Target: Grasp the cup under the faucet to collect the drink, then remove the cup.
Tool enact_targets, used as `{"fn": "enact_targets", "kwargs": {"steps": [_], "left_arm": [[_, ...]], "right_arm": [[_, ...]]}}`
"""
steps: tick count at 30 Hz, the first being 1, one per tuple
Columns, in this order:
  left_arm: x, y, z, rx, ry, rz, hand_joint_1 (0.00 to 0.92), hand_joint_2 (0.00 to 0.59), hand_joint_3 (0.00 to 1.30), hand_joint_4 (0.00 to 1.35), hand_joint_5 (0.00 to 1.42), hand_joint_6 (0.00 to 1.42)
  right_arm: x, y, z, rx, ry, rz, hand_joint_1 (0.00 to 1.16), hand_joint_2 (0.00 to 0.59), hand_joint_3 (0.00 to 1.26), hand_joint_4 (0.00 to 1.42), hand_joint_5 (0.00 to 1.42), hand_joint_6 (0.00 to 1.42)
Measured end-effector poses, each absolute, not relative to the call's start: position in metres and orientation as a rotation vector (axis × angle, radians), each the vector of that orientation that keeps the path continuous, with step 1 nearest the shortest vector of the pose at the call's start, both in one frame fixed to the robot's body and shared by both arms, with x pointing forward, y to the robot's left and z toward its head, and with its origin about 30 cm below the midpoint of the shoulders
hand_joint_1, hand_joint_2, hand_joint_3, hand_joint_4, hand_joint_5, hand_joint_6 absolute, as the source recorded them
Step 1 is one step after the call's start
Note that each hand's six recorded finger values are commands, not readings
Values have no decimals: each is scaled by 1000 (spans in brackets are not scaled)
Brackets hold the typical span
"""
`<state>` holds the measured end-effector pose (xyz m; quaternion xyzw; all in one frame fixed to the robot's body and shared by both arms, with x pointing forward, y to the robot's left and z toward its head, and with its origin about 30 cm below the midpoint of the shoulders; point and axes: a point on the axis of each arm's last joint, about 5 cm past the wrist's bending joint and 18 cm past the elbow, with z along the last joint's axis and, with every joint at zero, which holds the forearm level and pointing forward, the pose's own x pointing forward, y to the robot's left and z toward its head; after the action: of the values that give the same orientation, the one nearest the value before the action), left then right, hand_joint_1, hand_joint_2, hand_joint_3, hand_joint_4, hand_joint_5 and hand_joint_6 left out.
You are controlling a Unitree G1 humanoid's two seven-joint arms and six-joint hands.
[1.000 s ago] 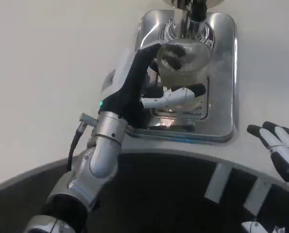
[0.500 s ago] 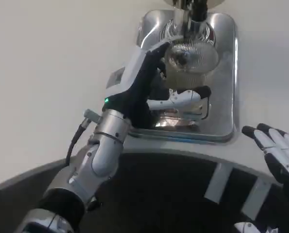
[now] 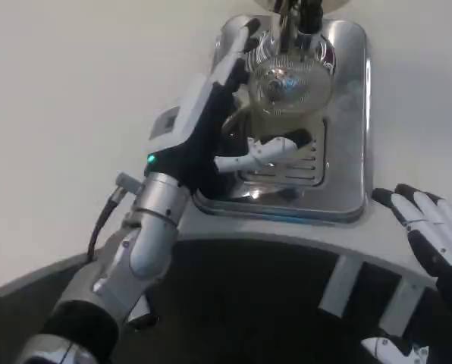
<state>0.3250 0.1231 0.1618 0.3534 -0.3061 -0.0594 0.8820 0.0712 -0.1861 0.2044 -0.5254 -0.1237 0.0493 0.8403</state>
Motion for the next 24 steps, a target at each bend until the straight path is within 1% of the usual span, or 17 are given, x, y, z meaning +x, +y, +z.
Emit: {"fn": "enact_targets", "kwargs": {"steps": [1,3,9,10,13,18,19,24], "left_arm": [[324,125,162,732,-639,-119,427,83,0,0,187,157],[321,127,162,734,-648,-114,369,69,0,0,155,123],[312,133,166,752,-702,-123,240,48,0,0,106,79],[309,134,165,749,-701,-131,199,40,0,0,102,59],[301,137,164,742,-702,-146,15,36,0,0,51,3],[286,145,171,671,-720,-149,0,101,0,0,2,0],[281,148,174,629,-715,-149,0,113,0,0,0,0],[270,161,191,462,-690,-126,0,124,0,0,0,0]], "right_arm": [[72,-186,204,-1108,-261,107,653,333,64,0,0,1],[73,-186,203,-1105,-266,111,657,334,64,0,0,1],[75,-185,204,-1101,-274,109,687,332,64,0,0,1],[76,-185,204,-1100,-278,107,689,333,64,0,0,1],[77,-185,204,-1098,-281,104,694,337,64,0,0,1],[78,-186,203,-1094,-274,102,705,326,65,0,0,10],[78,-186,203,-1092,-274,101,704,325,66,1,0,13],[80,-185,199,-1079,-266,107,668,308,55,0,0,18]]}}
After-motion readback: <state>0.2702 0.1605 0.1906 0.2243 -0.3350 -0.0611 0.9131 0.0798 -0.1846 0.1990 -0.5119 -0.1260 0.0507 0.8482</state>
